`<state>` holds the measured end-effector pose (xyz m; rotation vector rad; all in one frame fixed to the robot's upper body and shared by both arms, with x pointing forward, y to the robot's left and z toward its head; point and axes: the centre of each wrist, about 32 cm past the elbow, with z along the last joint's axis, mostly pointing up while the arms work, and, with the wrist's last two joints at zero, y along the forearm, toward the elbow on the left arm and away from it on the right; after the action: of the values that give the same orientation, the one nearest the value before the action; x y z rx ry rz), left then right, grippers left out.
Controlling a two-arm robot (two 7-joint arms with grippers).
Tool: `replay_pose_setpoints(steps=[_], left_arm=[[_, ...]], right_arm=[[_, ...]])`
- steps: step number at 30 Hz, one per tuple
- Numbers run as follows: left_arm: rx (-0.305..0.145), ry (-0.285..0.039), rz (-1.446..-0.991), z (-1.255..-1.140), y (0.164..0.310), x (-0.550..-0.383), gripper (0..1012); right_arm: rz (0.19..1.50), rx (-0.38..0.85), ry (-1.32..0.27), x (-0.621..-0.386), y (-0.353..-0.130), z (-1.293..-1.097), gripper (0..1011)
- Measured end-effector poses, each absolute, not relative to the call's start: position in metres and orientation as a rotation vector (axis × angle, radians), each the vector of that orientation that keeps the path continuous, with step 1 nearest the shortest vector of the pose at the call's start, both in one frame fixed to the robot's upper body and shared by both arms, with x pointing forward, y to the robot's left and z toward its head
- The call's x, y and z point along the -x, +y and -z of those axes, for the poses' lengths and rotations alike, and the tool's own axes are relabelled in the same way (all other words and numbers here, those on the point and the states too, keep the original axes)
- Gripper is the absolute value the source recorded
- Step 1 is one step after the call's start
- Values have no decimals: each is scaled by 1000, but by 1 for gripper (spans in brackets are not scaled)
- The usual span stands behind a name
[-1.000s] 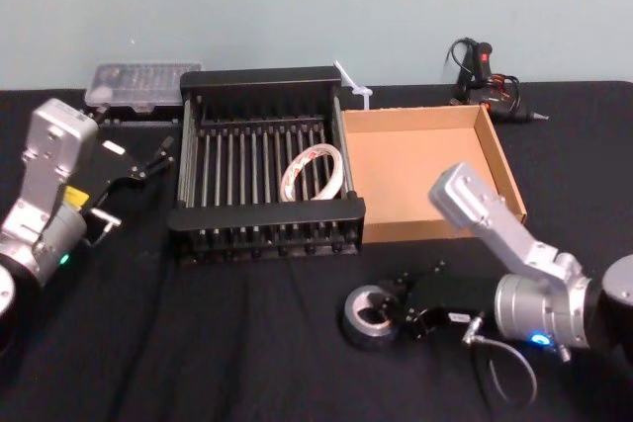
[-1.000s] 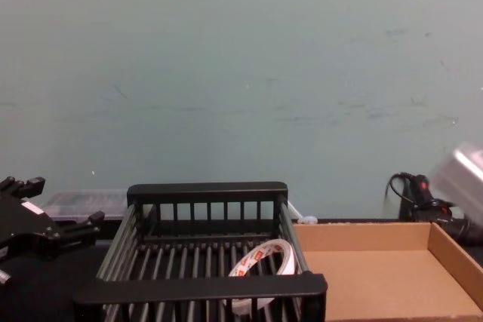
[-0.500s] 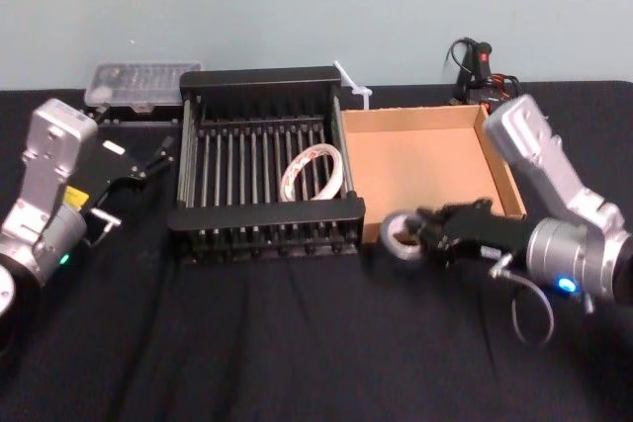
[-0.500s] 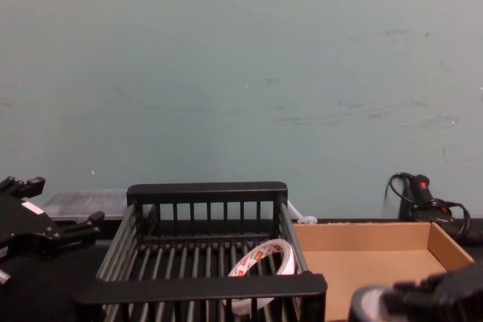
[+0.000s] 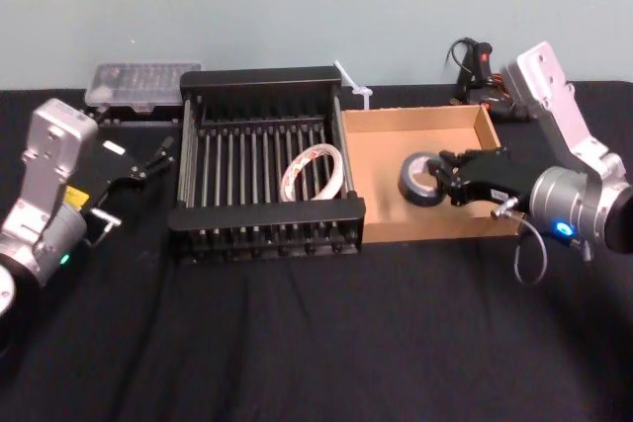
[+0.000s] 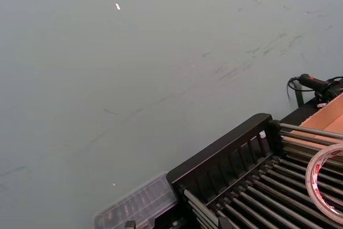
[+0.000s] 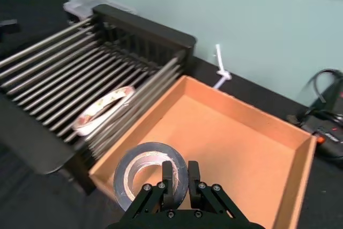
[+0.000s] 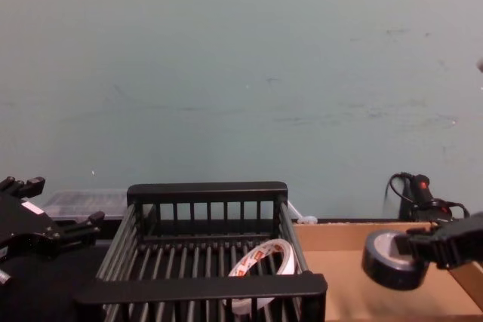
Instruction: Pick up the white tape and place it into the black box , Pick up the silver tape and place it into the brown box.
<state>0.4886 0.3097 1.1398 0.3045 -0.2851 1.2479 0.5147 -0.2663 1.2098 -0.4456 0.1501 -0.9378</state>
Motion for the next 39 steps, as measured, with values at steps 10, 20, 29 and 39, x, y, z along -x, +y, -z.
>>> replay_pose_setpoints(steps=[10, 20, 29, 39], left_arm=[[-305, -285, -1248, -1140, 310, -489, 1001], [-304, -285, -1248, -1140, 310, -489, 1001], [-305, -285, -1248, -1140, 310, -489, 1001], [-304, -285, -1248, -1140, 310, -489, 1001]], right_arm=[[1005, 464, 158, -531, -266, -1208, 171], [1010, 464, 158, -532, -267, -1208, 171], [1007, 465, 157, -532, -266, -1208, 171], [1005, 465, 157, -532, -266, -1208, 381]])
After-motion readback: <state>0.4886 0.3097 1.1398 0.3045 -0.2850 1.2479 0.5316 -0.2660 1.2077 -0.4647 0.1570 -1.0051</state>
